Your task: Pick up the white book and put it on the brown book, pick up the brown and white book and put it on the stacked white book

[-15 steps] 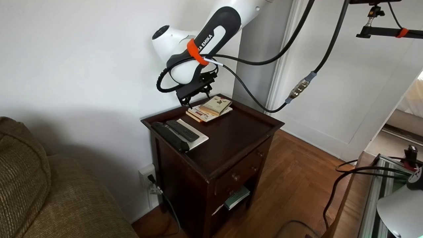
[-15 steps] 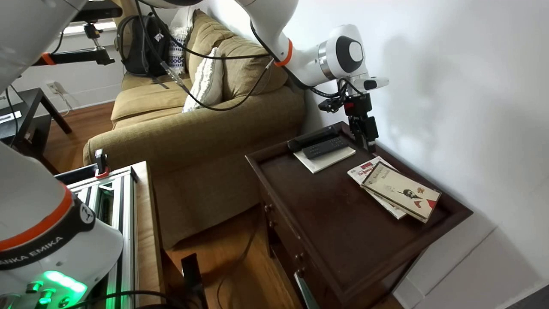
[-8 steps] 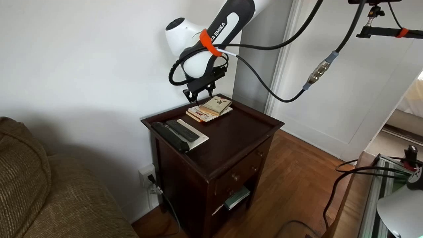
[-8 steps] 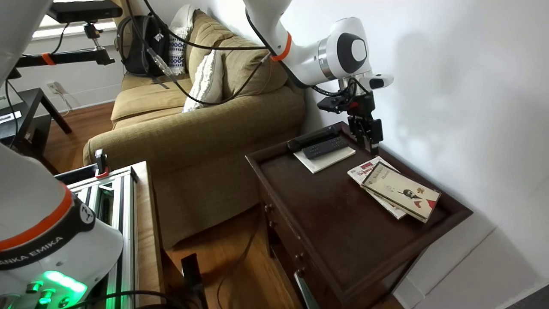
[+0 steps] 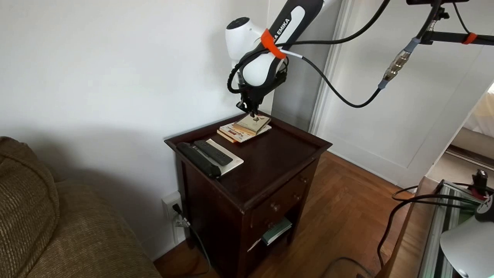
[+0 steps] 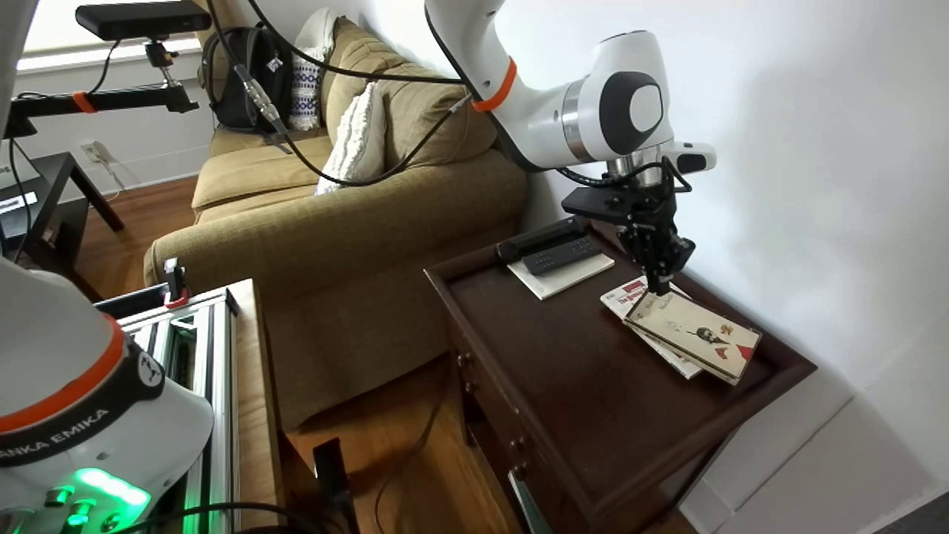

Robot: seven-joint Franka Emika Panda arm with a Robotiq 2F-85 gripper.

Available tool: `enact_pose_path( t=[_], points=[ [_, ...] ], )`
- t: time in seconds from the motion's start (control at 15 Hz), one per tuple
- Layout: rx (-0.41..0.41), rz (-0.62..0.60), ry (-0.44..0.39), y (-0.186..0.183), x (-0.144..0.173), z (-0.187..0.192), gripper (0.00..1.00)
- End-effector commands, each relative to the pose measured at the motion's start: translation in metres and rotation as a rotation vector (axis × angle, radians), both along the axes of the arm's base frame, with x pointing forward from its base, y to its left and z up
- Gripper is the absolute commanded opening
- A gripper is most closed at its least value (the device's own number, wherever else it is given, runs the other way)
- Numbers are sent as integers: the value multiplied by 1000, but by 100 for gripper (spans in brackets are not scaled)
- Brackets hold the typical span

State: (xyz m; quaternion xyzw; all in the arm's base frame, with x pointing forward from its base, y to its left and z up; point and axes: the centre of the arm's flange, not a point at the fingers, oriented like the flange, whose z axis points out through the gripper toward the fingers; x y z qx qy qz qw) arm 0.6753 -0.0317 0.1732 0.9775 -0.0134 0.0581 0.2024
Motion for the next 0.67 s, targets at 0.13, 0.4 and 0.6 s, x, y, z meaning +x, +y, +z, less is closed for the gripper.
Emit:
enact_pose_path(
  t=[0.13, 0.4, 0.6],
  points=[
    [85, 117, 21, -22, -19, -14, 0],
    [110, 165, 44, -20, -20, -27, 0],
    [122, 199, 49, -16, -16, -37, 0]
  ],
)
